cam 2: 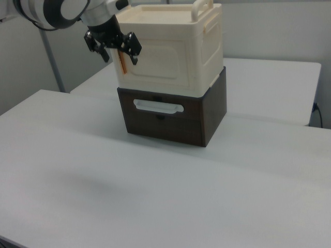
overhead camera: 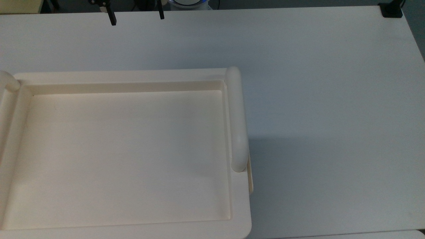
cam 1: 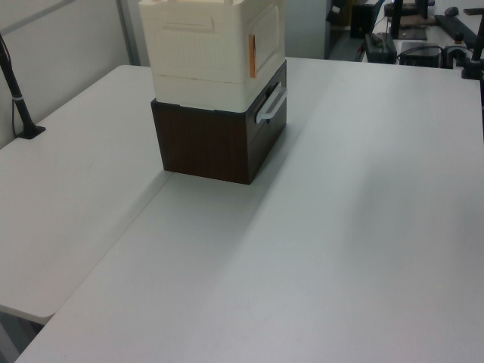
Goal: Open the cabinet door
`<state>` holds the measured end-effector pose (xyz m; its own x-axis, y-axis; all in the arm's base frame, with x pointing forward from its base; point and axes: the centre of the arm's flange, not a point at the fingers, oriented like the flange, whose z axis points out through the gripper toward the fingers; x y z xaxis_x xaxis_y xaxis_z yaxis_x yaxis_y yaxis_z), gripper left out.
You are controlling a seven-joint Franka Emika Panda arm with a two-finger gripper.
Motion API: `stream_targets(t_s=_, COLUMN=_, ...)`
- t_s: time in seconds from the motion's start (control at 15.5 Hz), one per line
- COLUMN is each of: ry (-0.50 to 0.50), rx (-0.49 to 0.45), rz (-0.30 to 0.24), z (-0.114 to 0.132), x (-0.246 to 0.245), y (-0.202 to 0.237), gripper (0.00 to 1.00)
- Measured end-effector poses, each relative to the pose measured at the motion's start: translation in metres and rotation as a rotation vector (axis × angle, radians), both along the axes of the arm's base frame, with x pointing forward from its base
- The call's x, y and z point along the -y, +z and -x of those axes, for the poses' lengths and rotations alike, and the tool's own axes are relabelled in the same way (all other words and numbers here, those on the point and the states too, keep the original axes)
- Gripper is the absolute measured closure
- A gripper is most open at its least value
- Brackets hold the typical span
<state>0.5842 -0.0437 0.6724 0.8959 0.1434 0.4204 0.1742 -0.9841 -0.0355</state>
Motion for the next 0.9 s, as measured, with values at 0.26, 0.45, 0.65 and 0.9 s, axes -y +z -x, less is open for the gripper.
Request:
stream_targets(t_s=0.26, ry=0.026, rx=0.098, rz=-0.011, z=-0.01, x=-0.024, y=0.008, gripper=0.13)
stream_targets(t_s=0.45, ry=0.053, rx=0.14, rz=-0.01, z=-0.021, x=-0.046, y=0.003, gripper=0.29)
stream_targets(t_s=0.65, ry=0.063, rx=0.178, rz=-0.013, z=-0.034, x=-0.058, y=-0.008, gripper=0.33)
stream_targets(t_s=0.9, ry=0.067, rx=0.23, rz=-0.029, z=-0.051, x=-0.078, y=-0.021, gripper=0.35)
